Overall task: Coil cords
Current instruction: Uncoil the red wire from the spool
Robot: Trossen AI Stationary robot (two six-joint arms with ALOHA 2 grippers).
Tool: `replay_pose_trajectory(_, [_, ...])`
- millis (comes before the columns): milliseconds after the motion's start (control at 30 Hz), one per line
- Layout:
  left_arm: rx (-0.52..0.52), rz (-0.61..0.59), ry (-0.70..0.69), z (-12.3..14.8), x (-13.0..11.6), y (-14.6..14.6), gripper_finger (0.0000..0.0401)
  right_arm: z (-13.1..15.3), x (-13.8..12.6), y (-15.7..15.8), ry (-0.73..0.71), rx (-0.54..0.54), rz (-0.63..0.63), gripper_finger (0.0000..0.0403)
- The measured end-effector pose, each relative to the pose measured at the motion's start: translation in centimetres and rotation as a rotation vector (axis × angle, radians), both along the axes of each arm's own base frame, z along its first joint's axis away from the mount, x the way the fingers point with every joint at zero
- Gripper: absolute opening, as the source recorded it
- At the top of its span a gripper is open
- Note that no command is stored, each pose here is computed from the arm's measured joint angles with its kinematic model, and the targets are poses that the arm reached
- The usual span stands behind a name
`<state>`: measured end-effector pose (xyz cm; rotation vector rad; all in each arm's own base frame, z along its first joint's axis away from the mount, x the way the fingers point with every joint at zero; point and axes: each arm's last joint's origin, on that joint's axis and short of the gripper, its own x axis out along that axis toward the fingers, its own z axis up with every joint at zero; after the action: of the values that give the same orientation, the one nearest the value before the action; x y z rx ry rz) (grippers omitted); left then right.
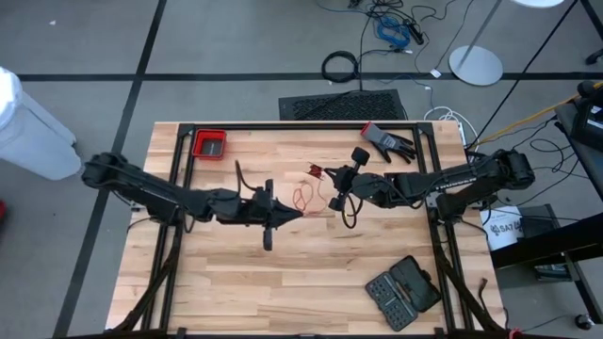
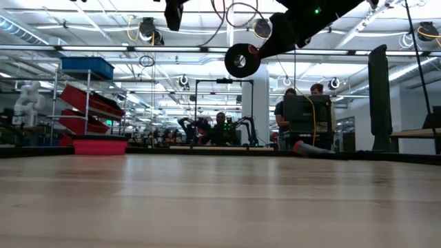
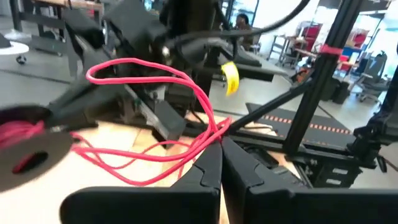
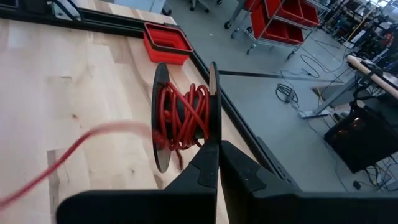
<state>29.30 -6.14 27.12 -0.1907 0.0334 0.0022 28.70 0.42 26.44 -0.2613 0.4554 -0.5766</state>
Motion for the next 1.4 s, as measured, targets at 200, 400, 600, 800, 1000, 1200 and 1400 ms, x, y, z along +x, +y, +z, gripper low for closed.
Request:
replay_pose_trajectory(200, [0.002,-0.035,0.06,-1.7,1.0,0.2,0.0004,0.2,-0.1,0.0,-0.013,0.001,0.0,0.0])
replay_pose_trajectory(400, [-0.011,-0.027,0.118,-3.4,1.9,0.7,0.0004,0.4,-0.2,0.0,-0.02,0.002,0.002,0.0])
replay_pose_trajectory(600, [-0.013,-0.032,0.151,-4.3,2.4,1.2,0.0004,1.3,-0.8,0.0,-0.048,0.007,0.011,0.0])
replay_pose_trajectory(800, [-0.006,-0.019,0.208,-4.9,2.4,1.6,0.0004,2.6,-1.9,0.6,-0.09,0.014,0.035,0.0])
replay_pose_trajectory(1000, [-0.002,-0.006,0.245,-5.3,2.4,2.0,0.0004,3.7,-2.8,1.3,-0.136,0.02,0.064,0.0])
replay_pose_trajectory(1200, [0.004,0.035,0.277,-5.6,2.4,2.6,0.0004,4.2,-3.5,1.8,-0.146,0.024,0.089,0.0])
replay_pose_trajectory(1400, [0.01,0.069,0.324,-6.0,2.3,3.4,0.0004,4.0,-3.8,1.8,-0.119,0.037,0.086,0.0])
